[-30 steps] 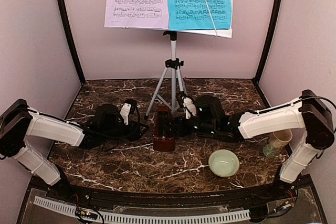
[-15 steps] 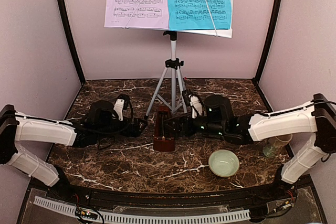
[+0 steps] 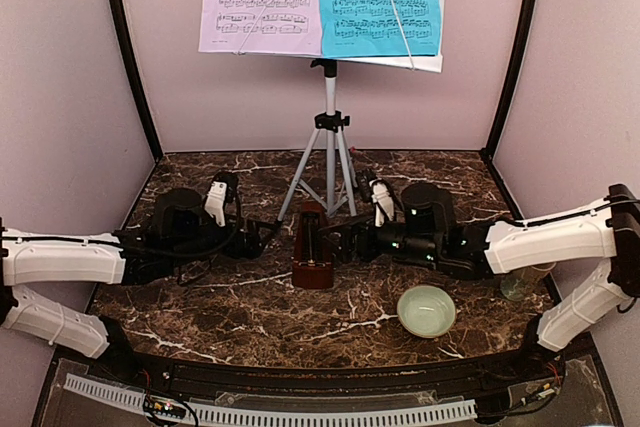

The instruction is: Set up the instrument practice props

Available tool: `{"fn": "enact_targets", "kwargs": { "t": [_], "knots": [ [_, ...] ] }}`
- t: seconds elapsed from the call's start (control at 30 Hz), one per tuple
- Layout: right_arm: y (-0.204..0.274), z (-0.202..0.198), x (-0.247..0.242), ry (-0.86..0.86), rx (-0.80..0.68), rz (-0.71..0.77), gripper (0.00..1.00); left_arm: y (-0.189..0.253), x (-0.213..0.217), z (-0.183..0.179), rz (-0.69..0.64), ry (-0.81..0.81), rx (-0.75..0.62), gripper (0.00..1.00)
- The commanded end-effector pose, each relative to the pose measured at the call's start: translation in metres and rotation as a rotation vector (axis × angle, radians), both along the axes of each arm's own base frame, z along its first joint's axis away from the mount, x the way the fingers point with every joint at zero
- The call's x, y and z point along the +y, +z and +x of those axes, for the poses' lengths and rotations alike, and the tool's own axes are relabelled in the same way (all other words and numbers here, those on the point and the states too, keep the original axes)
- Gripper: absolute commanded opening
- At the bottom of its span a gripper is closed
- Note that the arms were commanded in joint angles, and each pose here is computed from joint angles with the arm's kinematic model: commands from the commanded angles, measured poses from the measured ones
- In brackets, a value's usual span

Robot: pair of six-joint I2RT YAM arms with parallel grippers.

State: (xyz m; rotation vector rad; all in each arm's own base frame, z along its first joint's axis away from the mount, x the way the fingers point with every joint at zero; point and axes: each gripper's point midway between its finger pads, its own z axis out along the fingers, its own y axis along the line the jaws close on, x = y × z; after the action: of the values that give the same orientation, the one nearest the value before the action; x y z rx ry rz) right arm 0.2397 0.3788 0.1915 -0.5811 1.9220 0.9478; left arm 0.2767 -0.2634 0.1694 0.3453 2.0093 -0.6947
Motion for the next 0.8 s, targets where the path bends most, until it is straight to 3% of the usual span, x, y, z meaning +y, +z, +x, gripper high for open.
{"fn": "enact_targets", "kwargs": {
  "t": [0.0, 0.33, 0.77],
  "knots": [
    [0.020, -0.002, -0.002, -0.003, -0.049, 0.045, 1.00, 0.005, 0.004, -0.016, 0.013, -0.012, -0.060, 0.99],
    [0.030, -0.005, -0.010, -0.024, -0.038, 0.088, 1.00, 0.004, -0.002, -0.042, -0.016, -0.040, -0.174, 0.99],
    [0.031, -0.003, -0.039, -0.124, -0.055, 0.082, 1.00, 0.020, -0.068, -0.021, 0.057, -0.091, -0.282, 0.99]
  ]
}}
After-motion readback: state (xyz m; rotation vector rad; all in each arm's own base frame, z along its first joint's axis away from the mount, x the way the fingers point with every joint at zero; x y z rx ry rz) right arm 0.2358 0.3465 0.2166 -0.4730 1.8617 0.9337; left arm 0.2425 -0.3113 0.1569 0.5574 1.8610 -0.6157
